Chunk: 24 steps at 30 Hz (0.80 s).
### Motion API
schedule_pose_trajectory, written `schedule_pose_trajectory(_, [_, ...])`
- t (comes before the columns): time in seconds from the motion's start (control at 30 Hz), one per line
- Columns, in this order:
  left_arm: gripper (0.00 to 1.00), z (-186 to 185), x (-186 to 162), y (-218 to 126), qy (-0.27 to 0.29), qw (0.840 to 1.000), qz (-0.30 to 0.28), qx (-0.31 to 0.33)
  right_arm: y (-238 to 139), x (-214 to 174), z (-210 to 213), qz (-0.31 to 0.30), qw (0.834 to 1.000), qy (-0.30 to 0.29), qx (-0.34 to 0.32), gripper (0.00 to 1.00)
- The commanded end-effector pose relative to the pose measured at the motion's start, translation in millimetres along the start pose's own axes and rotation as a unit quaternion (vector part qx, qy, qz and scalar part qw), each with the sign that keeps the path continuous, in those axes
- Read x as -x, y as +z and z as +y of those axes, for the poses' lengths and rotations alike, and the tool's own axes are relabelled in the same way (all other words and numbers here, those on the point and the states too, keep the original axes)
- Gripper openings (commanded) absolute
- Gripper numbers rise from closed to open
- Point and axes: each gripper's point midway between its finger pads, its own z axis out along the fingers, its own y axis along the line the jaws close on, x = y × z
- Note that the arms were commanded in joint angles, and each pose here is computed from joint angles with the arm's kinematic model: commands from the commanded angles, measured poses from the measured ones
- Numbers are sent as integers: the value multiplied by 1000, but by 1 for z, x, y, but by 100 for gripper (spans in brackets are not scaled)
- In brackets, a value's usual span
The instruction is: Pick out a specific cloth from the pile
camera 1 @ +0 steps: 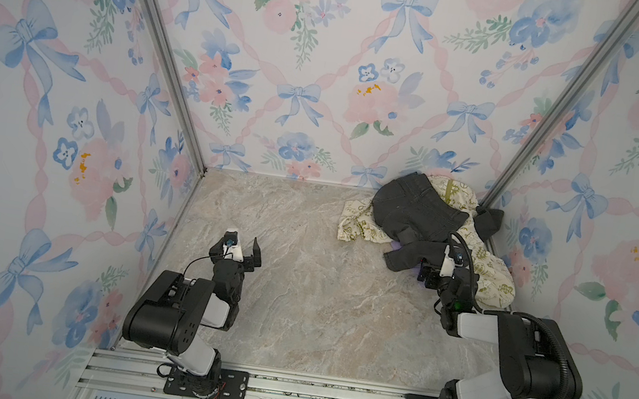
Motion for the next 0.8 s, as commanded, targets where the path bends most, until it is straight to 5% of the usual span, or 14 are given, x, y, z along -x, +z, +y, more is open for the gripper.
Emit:
schedule_pose_trajectory(0.0, [98,1,5,2,1,1000,-8,3,0,2,3,-8,1000,-5,2,97])
schedule_pose_trajectory(0.17, [98,2,12,5,-4,1000,-10,1,-1,6,0,-14,1000,-4,-12,97])
schedule_pose_trajectory(0.3, [98,-3,28,7,6,1000,-3,-2,-10,31,-7,15,999,-10,-49,97])
schedule_pose_trajectory(0.53, [98,-10,69,-15,-2,999,-36,-6,-51,84,-4,-25,999,-6,-39,97])
schedule_pose_trajectory(0.77, [98,-6,80,-27,-62,998,-4,-5,-92,119,0,-24,1000,-7,-16,97])
